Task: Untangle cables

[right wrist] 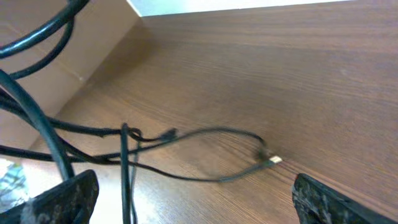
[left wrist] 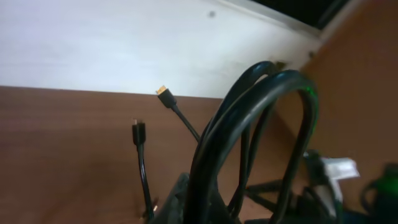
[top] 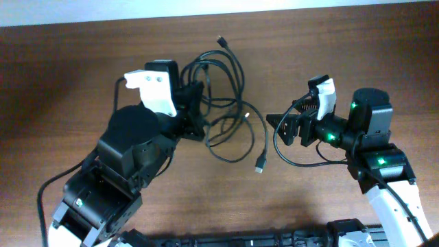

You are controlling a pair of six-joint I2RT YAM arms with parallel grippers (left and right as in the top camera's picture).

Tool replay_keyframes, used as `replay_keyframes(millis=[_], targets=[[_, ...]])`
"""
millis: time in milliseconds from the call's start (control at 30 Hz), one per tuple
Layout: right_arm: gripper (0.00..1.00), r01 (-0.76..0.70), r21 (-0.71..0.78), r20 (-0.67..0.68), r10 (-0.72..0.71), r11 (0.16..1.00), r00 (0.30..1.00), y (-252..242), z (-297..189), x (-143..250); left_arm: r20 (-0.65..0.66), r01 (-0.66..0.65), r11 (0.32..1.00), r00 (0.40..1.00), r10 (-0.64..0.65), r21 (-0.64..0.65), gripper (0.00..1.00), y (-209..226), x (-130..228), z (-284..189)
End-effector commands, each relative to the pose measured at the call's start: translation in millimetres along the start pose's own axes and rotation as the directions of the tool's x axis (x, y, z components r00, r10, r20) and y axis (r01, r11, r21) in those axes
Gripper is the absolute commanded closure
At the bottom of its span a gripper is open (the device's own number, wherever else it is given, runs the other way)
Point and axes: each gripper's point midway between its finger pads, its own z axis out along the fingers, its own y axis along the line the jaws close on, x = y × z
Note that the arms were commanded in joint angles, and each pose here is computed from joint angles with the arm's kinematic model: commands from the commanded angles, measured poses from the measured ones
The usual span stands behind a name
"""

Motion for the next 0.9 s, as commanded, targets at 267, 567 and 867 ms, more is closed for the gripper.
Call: replay_keyframes(millis=[267, 567, 867], targets=[[0.18, -0.037, -0.219, -0.066, 0.023, 0.975, 0.998, 24.6, 9.5, 8.7, 0.02, -0.019, 0.974, 1.0, 0.015, 0.226, 1.0, -44.1, -12.9, -0.7], [0.96, -0.075, -0.25, -0.101, 0.051, 0.965, 0.994, 23.6, 15.3, 14.9, 0.056, -0.024, 0.968, 0.998, 0.011, 0.248, 1.0, -50.8, -21.6, 9.9], [0.96, -0.073, -0.138, -0.082, 0.062, 0.988, 0.995, 0.5, 18.1, 12.2, 0.045, -0.124, 0.974, 0.992, 0.117, 0.189, 1.0, -39.4, -13.0, 12.6]])
